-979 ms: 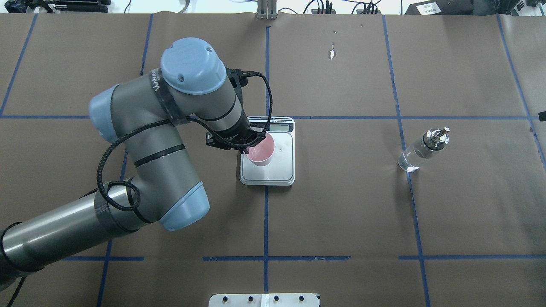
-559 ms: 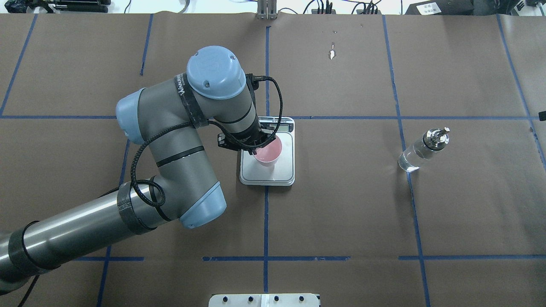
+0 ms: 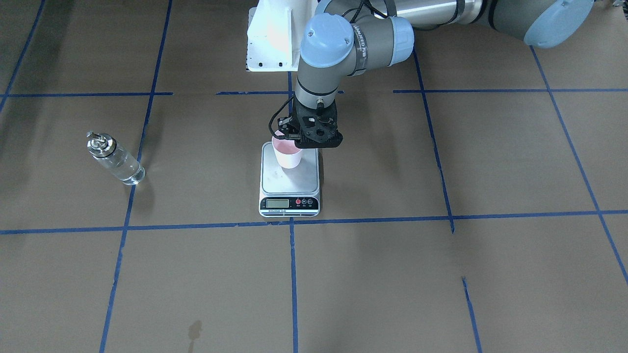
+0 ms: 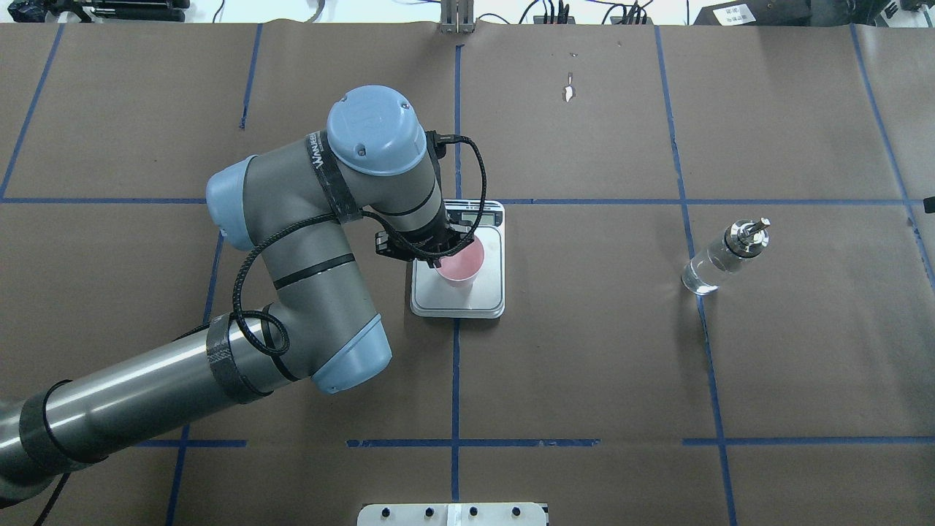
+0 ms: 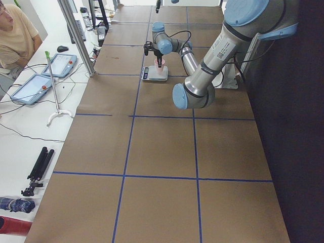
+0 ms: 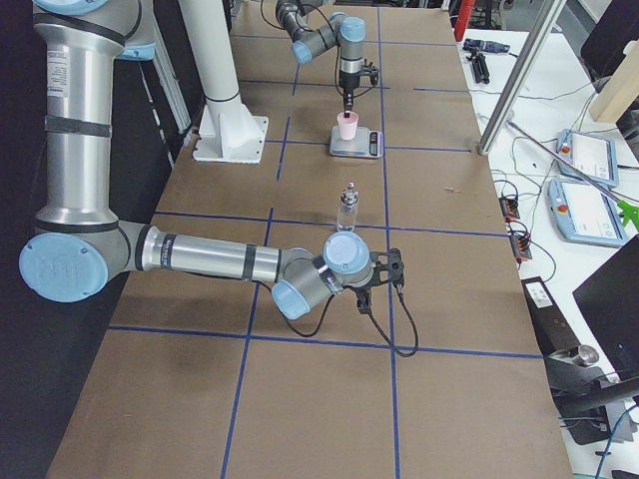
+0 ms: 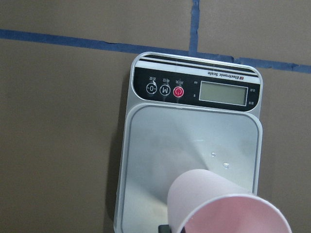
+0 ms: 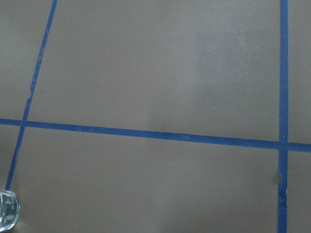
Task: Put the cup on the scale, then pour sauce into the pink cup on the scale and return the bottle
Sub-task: 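Lower the pink cup onto the scale and open the left gripper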
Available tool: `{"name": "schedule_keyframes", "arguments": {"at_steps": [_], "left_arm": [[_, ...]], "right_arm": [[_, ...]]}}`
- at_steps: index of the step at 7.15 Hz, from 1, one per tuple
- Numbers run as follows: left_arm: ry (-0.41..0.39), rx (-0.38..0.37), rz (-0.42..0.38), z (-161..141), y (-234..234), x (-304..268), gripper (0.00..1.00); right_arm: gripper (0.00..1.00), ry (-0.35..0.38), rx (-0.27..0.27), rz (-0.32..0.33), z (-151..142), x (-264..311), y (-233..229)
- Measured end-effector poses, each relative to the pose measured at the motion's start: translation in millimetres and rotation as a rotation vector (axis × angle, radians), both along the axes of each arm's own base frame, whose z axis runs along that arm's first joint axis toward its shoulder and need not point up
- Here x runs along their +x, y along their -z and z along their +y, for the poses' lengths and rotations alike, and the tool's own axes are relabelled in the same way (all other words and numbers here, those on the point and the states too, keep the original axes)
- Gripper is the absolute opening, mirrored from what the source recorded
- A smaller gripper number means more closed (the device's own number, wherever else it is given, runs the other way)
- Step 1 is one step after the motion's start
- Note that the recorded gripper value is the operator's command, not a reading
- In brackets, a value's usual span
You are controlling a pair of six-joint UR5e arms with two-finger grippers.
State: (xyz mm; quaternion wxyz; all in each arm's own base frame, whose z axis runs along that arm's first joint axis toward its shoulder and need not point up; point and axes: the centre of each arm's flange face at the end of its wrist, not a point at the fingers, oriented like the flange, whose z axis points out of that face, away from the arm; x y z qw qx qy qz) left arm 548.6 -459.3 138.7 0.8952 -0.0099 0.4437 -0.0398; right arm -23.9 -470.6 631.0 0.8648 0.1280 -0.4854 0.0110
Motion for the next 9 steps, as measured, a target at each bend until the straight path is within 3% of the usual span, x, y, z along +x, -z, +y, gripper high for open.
{"name": "schedule_keyframes", "arguments": {"at_steps": [6,8,9], "left_arm": [[0.019,0.025,-0.006,-6.8,-3.9,5.5,0.0],[0.026,0.03,-0.014,-9.1,-5.1,7.4,0.38],[0.028,0.03,-0.016,-10.0,-5.4,8.4,0.47]], "right_arm": [[1.0,0.002,-0.01,0.002,0.4,-0.5,-5.8],[1.0,0.003,-0.012,0.002,0.7,-1.1,-6.8],[1.0,0.004,-0.013,0.002,0.8,-1.6,-7.1]]}}
